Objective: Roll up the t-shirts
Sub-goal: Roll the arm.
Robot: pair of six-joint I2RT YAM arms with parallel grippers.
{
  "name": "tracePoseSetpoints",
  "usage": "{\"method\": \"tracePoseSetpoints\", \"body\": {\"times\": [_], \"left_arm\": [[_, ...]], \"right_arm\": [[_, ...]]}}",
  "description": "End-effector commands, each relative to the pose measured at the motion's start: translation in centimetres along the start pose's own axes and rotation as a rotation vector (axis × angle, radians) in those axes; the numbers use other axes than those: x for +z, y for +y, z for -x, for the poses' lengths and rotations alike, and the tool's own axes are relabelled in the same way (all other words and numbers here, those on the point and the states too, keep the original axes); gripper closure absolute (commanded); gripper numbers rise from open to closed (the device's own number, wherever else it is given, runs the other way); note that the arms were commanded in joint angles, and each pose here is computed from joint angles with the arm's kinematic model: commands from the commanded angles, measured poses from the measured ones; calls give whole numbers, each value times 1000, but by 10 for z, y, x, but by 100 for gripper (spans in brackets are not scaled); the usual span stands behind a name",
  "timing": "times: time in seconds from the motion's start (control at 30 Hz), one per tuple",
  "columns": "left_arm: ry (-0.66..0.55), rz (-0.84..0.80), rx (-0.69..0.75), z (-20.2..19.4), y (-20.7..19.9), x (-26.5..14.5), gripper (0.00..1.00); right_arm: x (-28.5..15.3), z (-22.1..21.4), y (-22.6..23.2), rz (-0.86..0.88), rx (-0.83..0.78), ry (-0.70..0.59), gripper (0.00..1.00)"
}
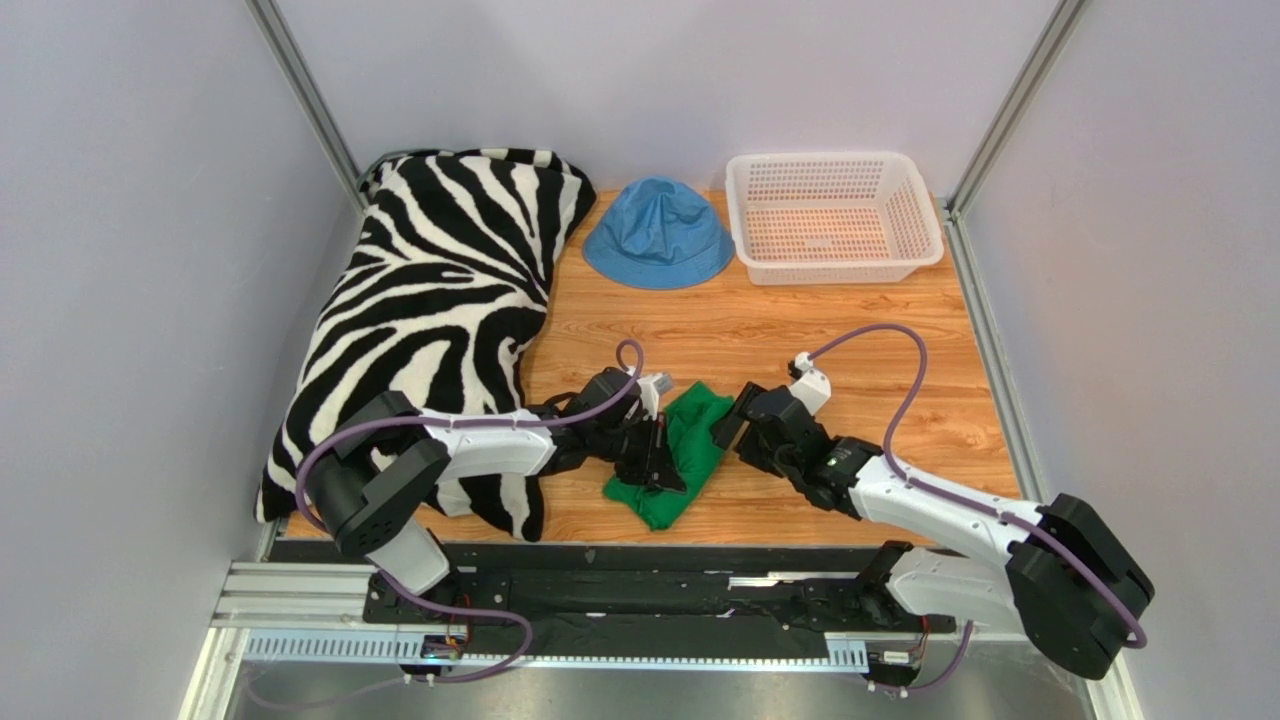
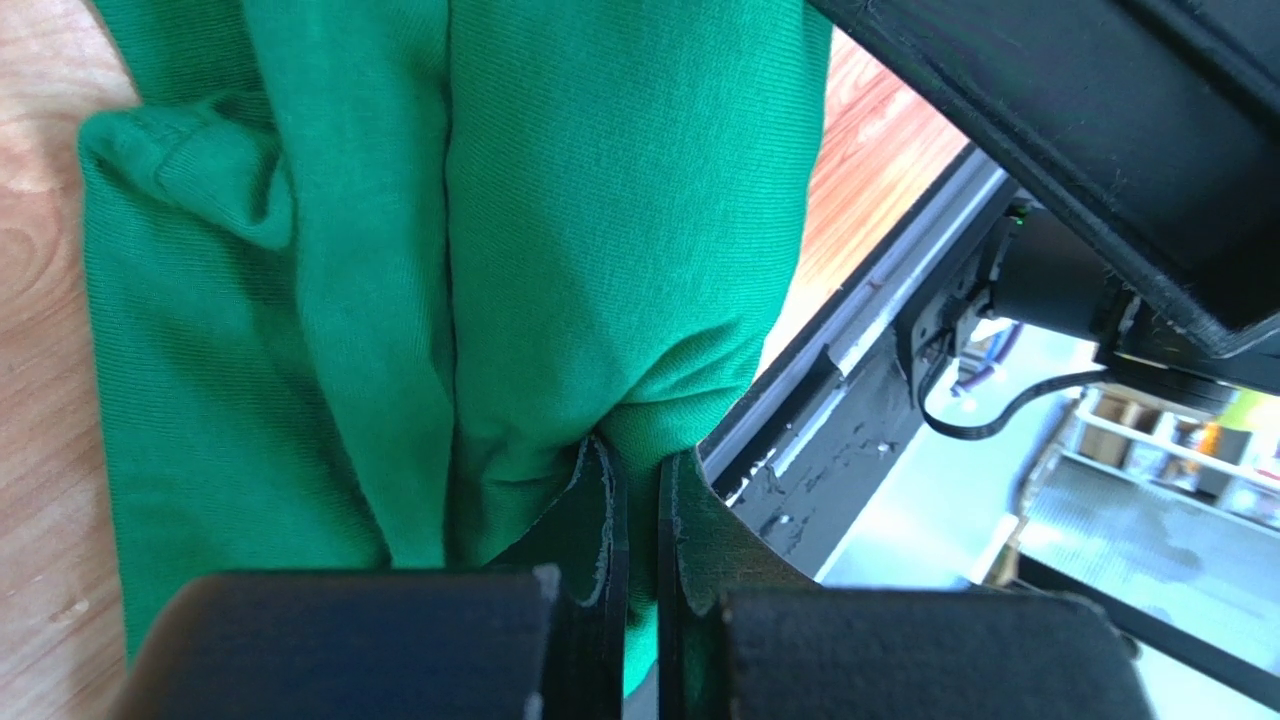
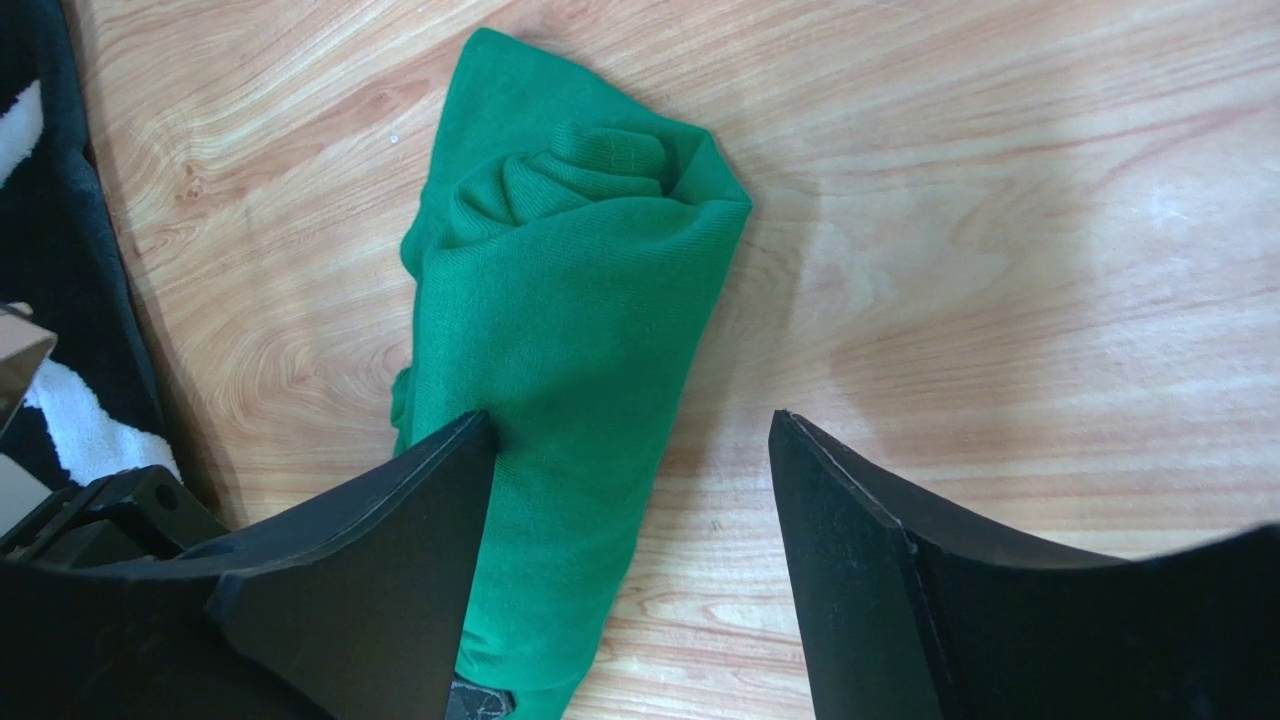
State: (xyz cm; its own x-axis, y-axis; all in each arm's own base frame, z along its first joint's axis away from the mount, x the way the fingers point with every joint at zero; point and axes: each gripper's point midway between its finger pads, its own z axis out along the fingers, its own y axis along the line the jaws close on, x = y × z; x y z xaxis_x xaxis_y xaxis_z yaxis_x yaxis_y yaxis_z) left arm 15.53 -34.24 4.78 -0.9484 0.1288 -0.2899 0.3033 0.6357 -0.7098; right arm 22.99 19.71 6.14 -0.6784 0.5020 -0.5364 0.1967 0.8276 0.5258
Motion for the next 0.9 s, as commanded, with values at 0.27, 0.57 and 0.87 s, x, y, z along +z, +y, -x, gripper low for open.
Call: {"method": "tracePoseSetpoints", "body": {"times": [0.27,0.57,0.87], "left_arm": [[84,33,-111,-16,31,0,100],[88,46,-124,-17,36,-1,100],[101,47,-98,-20,37,-5,100]], "right_arm": [[-14,23,41,144,17,-111,27],[4,11,33,91,-22,-75,26],[23,7,33,-43,-52,-9,43]]}}
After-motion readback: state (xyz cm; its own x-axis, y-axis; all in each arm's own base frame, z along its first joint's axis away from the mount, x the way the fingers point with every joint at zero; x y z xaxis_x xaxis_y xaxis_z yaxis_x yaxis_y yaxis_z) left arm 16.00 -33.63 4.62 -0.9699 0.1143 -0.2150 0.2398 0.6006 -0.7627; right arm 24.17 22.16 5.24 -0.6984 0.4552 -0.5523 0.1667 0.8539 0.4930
